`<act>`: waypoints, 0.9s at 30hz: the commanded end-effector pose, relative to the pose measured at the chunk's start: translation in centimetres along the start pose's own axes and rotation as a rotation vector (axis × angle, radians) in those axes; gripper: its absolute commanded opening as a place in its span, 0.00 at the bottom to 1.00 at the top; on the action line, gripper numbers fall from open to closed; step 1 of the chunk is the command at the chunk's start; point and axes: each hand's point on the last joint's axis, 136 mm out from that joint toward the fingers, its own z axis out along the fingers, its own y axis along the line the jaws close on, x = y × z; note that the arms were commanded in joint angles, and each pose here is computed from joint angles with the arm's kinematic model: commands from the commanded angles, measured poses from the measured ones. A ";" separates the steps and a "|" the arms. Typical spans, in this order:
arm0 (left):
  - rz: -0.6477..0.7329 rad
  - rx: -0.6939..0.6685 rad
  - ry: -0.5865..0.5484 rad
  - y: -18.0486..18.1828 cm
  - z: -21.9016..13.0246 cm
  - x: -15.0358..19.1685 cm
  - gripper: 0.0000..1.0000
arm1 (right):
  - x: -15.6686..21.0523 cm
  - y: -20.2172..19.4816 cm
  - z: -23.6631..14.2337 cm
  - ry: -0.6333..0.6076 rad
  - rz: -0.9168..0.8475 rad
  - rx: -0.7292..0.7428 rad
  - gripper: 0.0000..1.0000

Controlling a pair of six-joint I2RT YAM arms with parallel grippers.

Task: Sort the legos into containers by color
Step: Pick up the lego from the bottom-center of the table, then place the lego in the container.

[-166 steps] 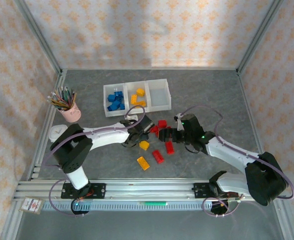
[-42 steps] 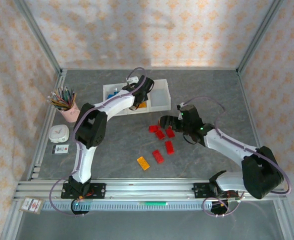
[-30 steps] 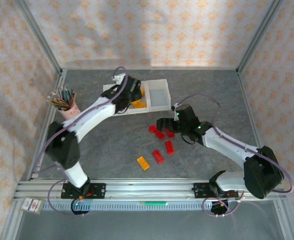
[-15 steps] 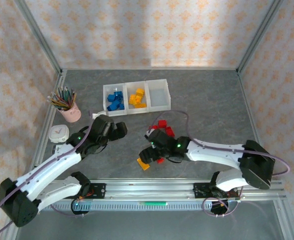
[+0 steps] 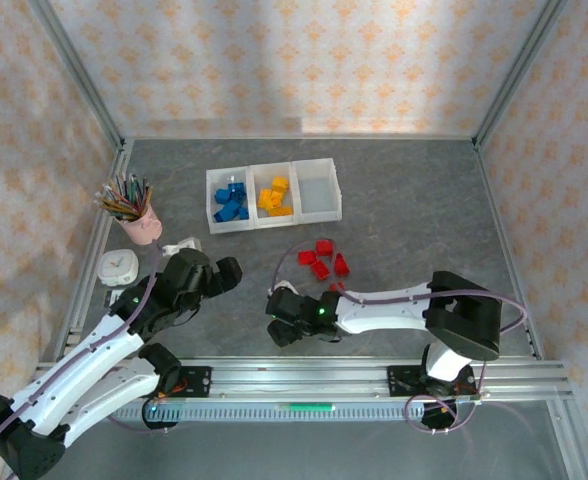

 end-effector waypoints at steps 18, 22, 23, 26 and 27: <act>-0.056 0.045 -0.097 -2.6 0.5 -2.9 0.99 | -12.0 -5.0 -4.9 -0.271 0.161 0.025 0.30; -0.073 0.042 -0.148 -4.0 1.1 -4.8 0.99 | -17.1 -8.7 -4.8 -0.355 0.215 0.069 0.30; -0.078 0.041 -0.159 -4.2 1.3 -5.2 0.99 | -18.4 -9.1 -4.8 -0.378 0.217 0.061 0.30; -0.095 0.037 -0.193 -4.9 2.1 -6.4 0.99 | -22.1 -10.9 -3.8 -0.429 0.222 0.081 0.30; -0.104 0.029 -0.201 -5.0 2.5 -6.8 0.99 | -23.4 -11.8 -3.4 -0.437 0.233 0.095 0.30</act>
